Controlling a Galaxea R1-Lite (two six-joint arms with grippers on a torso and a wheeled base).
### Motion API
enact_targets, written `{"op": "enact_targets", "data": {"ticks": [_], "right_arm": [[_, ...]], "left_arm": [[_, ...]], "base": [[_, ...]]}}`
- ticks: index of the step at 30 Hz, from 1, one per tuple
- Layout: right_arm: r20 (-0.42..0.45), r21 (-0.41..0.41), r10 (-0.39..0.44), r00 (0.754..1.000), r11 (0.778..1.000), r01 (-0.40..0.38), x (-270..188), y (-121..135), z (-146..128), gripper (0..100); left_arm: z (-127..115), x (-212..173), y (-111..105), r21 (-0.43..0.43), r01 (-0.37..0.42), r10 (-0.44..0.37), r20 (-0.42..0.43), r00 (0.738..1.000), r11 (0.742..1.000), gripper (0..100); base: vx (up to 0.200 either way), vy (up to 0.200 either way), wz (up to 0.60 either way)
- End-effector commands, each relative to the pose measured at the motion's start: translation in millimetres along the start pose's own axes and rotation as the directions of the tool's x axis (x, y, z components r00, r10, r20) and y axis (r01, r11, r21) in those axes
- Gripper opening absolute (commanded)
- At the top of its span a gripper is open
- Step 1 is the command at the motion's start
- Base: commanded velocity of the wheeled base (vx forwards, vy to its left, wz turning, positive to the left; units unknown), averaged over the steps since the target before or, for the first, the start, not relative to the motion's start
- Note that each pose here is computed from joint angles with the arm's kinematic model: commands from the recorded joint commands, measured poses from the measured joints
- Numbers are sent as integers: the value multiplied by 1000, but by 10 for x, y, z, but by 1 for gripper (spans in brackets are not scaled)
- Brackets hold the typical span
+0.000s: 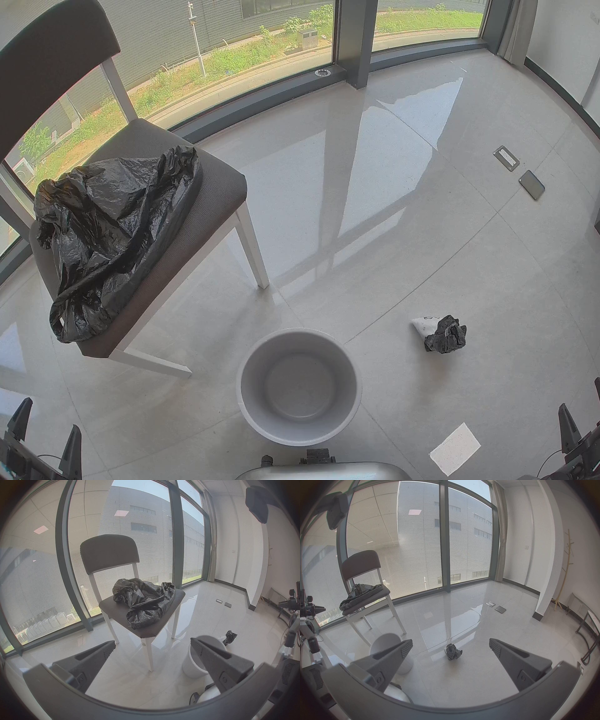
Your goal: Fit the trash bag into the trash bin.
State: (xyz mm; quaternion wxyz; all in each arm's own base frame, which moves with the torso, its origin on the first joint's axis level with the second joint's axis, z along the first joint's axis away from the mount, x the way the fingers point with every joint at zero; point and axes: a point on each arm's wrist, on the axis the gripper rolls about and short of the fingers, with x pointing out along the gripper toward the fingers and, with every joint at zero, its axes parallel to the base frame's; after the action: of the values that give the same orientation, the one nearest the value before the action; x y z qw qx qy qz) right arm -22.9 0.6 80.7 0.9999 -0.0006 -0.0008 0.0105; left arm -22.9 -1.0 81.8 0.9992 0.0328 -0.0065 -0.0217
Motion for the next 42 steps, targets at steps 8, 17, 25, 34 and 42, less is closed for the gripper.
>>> {"op": "enact_targets", "data": {"ticks": [8, 17, 25, 34, 42], "right_arm": [[-1, 0, 0, 1000, 1000, 0, 1, 0, -53, 100], [-1, 0, 0, 1000, 1000, 0, 1, 0, -53, 100], [-1, 0, 0, 1000, 1000, 0, 1, 0, -53, 100], [-1, -9, 11, 1000, 1000, -11, 1, 2, -53, 100], [0, -3, 13, 1000, 1000, -13, 1, 3, -51, 100]], "left_arm": [[1269, 80, 135, -377, -84, 77, -35, 996, 923, 100], [1117, 32, 151, -209, -267, 153, -440, 885, 941, 100], [1176, 141, 137, -295, -540, 254, -643, 722, 788, 100], [1229, 678, 196, -393, -563, 225, -638, 736, 727, 100], [1008, 1017, 248, -433, -535, 184, -627, 757, 725, 100]], "base": [[0, 0, 0], [0, 0, 0], [0, 0, 0], [0, 0, 0], [0, 0, 0]]}}
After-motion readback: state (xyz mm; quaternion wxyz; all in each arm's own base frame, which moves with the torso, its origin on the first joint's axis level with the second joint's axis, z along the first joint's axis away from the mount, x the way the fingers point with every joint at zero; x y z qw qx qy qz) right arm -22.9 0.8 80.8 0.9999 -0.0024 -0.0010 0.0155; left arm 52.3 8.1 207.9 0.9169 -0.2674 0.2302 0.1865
